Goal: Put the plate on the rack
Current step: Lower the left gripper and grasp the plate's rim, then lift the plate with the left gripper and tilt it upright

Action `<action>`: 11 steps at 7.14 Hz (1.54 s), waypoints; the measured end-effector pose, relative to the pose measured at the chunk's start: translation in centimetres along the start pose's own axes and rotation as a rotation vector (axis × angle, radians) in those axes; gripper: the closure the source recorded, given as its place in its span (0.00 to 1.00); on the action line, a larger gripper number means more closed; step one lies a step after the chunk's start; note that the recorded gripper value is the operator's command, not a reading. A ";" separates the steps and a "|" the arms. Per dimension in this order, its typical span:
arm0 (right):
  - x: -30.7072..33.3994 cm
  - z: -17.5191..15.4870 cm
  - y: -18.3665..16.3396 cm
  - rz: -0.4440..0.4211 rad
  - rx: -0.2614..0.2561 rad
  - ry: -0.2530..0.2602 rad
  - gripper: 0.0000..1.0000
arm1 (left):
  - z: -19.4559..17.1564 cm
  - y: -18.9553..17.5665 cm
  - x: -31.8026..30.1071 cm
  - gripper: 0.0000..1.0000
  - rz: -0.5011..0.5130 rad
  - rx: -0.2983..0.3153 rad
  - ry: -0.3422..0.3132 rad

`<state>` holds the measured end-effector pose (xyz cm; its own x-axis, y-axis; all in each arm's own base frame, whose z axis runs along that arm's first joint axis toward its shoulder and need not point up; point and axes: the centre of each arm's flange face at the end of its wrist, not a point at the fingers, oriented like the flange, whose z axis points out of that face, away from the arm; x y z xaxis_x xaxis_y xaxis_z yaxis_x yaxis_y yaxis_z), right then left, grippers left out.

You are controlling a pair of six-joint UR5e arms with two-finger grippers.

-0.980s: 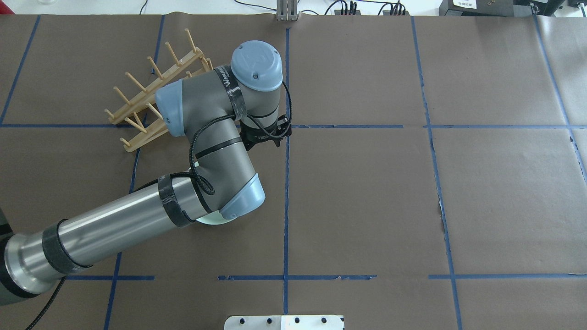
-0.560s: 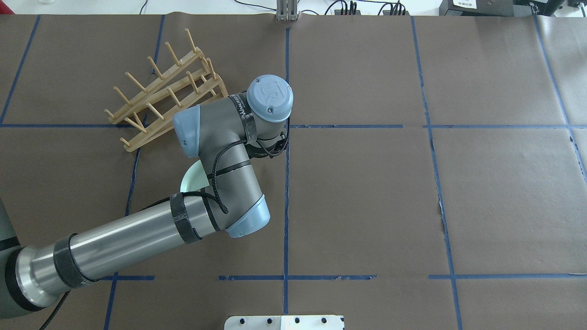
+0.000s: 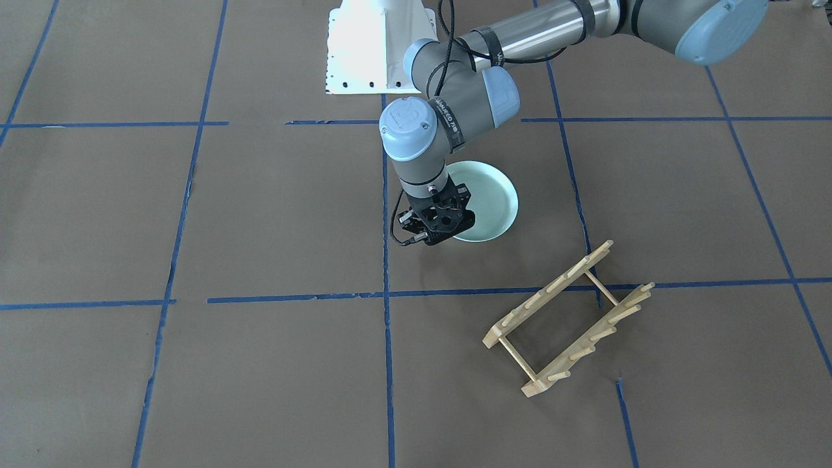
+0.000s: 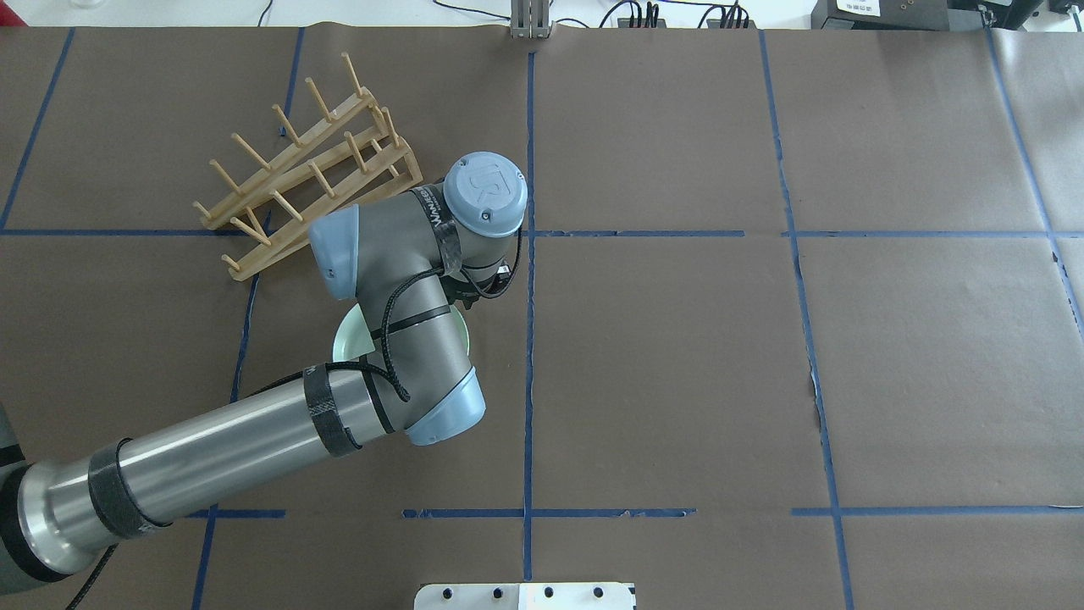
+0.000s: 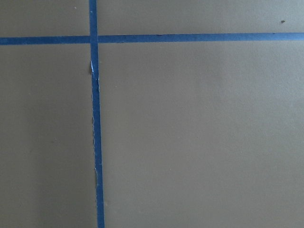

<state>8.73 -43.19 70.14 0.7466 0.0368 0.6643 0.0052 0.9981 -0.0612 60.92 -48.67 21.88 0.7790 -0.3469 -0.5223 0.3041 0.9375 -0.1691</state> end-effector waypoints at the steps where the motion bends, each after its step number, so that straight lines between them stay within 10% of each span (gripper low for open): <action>1: 0.0 0.0 0.0 0.000 0.000 0.000 0.00 | -0.1 0.5 0.2 0.57 0.007 -0.004 0.004; 3: 0.0 0.0 0.0 0.001 0.000 0.000 0.00 | 0.1 1.8 0.3 0.65 0.022 -0.013 0.006; 5: 0.0 0.0 0.0 0.000 0.000 0.000 0.00 | 0.3 2.2 0.4 0.97 0.027 -0.017 0.005; 9: 0.0 0.0 0.0 0.001 0.001 0.000 0.00 | -1.0 2.6 0.1 1.00 0.033 -0.029 0.033; 11: 0.0 0.0 0.0 0.000 0.000 0.000 0.00 | -7.1 3.7 -0.7 1.00 0.054 -0.088 0.143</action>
<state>8.74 -43.18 70.14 0.7465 0.0371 0.6643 0.0048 0.9981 -0.0611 57.65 -44.73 15.69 0.7048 -0.2947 -0.6453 0.2104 0.9555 -0.2066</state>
